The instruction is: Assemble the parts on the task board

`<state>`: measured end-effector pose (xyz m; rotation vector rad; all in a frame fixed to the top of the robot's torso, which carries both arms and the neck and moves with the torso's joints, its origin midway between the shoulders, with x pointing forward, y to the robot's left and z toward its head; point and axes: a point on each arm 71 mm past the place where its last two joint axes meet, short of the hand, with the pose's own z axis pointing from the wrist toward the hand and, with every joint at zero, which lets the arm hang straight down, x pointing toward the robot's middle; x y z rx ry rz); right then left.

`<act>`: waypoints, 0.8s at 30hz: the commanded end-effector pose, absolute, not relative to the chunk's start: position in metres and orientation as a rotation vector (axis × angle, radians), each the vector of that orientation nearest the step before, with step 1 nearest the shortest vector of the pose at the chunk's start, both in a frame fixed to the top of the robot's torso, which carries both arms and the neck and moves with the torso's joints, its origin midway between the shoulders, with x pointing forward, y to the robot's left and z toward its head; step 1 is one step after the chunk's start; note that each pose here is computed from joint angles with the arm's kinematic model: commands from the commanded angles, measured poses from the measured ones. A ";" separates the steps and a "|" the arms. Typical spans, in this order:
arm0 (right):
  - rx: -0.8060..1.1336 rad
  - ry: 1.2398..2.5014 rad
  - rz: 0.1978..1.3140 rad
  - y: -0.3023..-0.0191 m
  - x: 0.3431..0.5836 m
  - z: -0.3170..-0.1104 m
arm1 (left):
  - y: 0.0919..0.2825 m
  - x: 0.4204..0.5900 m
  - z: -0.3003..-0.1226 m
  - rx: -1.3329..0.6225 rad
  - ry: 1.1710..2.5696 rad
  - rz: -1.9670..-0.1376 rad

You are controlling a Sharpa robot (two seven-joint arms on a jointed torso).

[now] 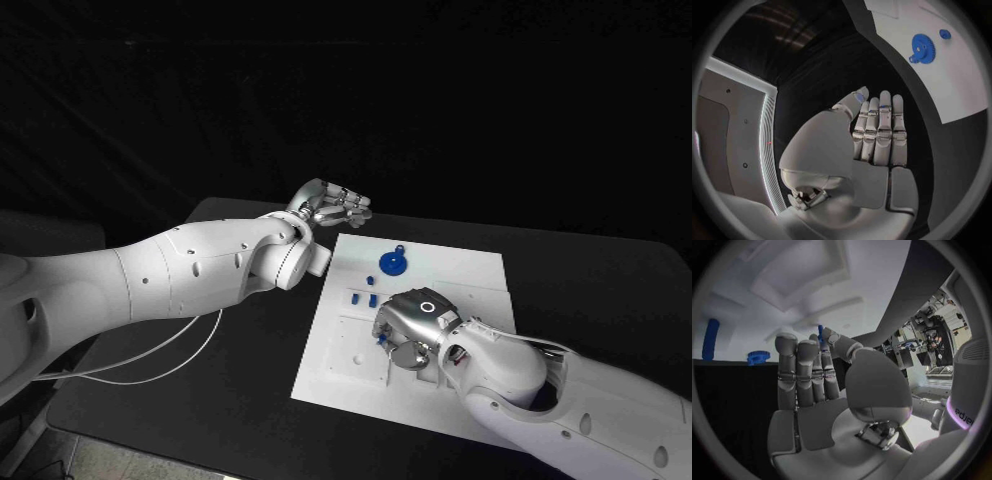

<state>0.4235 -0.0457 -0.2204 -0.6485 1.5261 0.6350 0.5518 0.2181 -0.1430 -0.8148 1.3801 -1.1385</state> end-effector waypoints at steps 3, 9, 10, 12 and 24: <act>-0.666 1.526 0.633 -0.043 0.421 -0.221 | 0.216 0.552 -0.141 -0.808 1.381 -1.159; -0.665 1.524 0.637 -0.041 0.421 -0.221 | 0.215 0.552 -0.141 -0.808 1.382 -1.160; -0.665 1.524 0.636 -0.041 0.421 -0.221 | 0.215 0.552 -0.141 -0.808 1.383 -1.160; -0.665 1.523 0.634 -0.041 0.422 -0.221 | 0.215 0.552 -0.141 -0.808 1.384 -1.161; -0.682 1.539 0.621 -0.040 0.423 -0.223 | 0.213 0.553 -0.142 -0.807 1.390 -1.165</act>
